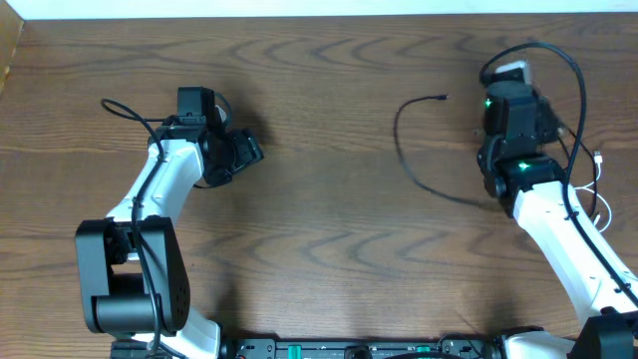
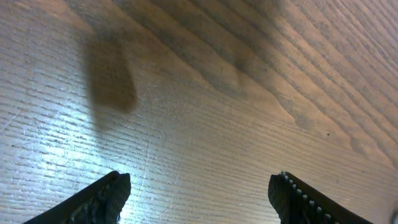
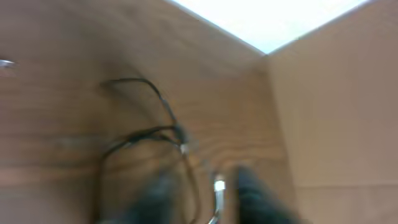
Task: Untangle cables
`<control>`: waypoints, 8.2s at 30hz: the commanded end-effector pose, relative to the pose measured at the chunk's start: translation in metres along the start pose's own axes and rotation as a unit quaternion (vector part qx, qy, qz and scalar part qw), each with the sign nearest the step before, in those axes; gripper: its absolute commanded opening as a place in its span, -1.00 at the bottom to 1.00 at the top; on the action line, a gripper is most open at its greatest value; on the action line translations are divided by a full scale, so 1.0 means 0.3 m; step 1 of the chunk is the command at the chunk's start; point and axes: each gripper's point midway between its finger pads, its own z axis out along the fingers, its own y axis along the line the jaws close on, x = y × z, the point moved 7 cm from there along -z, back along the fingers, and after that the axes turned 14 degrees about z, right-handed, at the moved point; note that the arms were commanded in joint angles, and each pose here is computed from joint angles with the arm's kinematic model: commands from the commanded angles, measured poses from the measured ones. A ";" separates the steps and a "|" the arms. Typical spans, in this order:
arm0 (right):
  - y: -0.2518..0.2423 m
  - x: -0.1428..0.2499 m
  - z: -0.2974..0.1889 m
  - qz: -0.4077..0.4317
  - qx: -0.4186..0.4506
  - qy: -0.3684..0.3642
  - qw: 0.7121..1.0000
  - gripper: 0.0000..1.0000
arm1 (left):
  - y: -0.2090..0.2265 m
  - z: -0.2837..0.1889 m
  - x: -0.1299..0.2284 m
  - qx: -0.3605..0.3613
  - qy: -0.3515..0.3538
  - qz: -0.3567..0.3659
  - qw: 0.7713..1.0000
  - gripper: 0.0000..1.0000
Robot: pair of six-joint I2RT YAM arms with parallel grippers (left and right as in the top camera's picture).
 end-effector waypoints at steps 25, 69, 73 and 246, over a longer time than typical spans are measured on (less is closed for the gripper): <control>0.644 0.170 -0.034 0.139 -0.478 0.149 0.855 0.25 | 0.006 0.010 0.006 -0.005 0.007 0.001 1.000 0.53; -0.030 0.123 0.131 0.192 0.052 0.079 0.977 0.22 | 0.006 0.010 0.006 -0.005 0.007 0.001 1.000 0.54; -0.001 0.147 0.157 0.231 -0.056 0.118 0.964 0.84 | 0.006 0.010 0.006 -0.005 0.007 0.001 1.000 0.54; -0.070 0.524 -0.347 0.333 -0.288 -0.228 0.868 0.99 | 0.000 0.035 -0.010 0.003 -0.025 0.054 0.998 0.96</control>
